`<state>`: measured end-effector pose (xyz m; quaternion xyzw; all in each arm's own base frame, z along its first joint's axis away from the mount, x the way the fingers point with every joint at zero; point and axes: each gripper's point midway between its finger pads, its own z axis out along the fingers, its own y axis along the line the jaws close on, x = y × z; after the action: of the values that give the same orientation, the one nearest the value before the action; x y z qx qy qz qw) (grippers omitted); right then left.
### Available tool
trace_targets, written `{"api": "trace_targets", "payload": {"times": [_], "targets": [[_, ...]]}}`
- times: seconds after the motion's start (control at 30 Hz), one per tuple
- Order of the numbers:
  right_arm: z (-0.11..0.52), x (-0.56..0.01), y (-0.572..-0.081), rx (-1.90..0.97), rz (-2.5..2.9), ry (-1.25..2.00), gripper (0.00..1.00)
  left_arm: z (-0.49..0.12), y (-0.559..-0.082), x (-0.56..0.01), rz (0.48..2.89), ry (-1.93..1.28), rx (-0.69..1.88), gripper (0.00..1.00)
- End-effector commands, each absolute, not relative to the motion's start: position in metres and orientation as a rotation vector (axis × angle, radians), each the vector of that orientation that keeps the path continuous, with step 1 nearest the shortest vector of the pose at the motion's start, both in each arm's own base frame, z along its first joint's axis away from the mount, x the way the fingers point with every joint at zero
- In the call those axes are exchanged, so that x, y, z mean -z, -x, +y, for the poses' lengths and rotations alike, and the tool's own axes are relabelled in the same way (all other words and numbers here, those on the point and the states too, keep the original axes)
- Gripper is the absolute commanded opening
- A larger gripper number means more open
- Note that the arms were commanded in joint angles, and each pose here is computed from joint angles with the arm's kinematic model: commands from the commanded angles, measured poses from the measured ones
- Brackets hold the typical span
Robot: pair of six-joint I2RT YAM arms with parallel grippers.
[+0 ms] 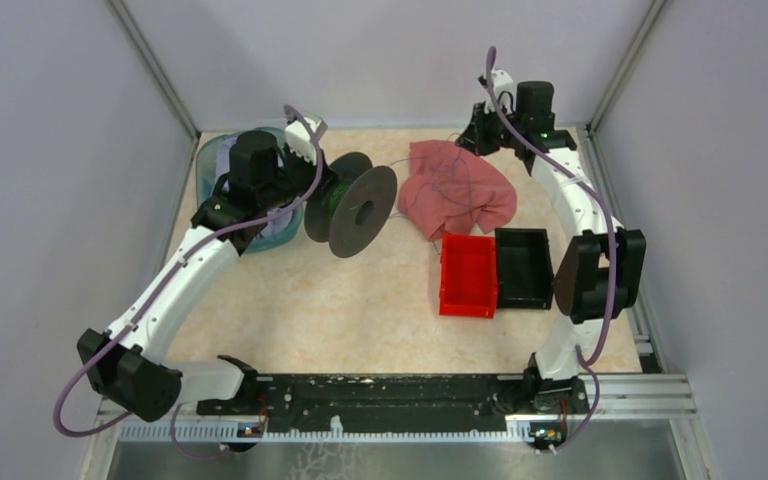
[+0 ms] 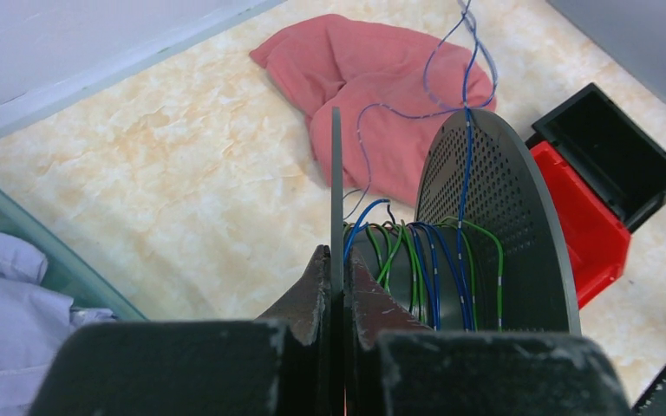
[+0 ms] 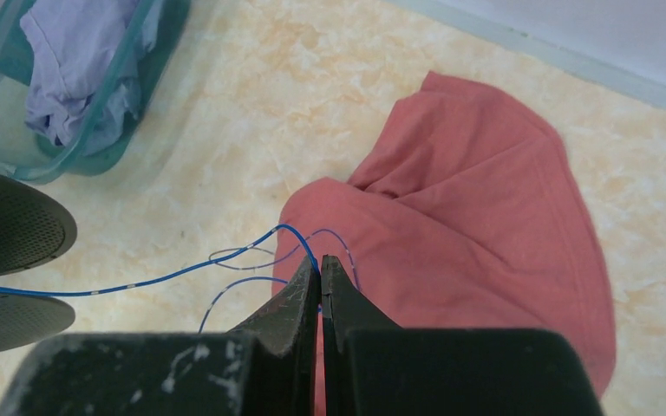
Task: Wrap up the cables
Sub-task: Wrap the cable around the cable reel.
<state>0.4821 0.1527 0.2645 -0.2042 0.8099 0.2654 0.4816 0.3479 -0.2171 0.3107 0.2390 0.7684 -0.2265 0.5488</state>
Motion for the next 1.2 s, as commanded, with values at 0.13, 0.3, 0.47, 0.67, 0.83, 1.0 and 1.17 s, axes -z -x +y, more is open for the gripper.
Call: {"api": "trace_targets", "payload": {"times": [0.13, 0.3, 0.47, 0.67, 0.83, 1.0, 1.17], "targets": [[0.163, -0.254, -0.475, -0.732, 1.936, 0.510, 0.00, -0.227, -0.342, -0.373, 1.698, -0.502, 0.730, 0.00], [0.175, -0.233, -0.461, -0.771, 1.966, 0.533, 0.00, -0.221, -0.351, -0.390, 1.696, -0.397, 0.795, 0.00], [0.194, -0.219, -0.446, -0.803, 1.976, 0.573, 0.00, -0.215, -0.355, -0.404, 1.687, -0.336, 0.882, 0.00], [0.218, -0.195, -0.430, -0.825, 2.003, 0.626, 0.00, -0.205, -0.357, -0.411, 1.679, -0.292, 0.965, 0.00], [0.237, -0.177, -0.414, -0.857, 2.011, 0.663, 0.00, -0.185, -0.372, -0.413, 1.696, -0.141, 0.899, 0.00], [0.260, -0.169, -0.394, -0.897, 1.990, 0.724, 0.00, -0.168, -0.385, -0.413, 1.709, -0.031, 0.804, 0.00], [0.283, -0.168, -0.372, -0.948, 1.950, 0.799, 0.00, -0.151, -0.399, -0.406, 1.727, 0.126, 0.733, 0.00]]}}
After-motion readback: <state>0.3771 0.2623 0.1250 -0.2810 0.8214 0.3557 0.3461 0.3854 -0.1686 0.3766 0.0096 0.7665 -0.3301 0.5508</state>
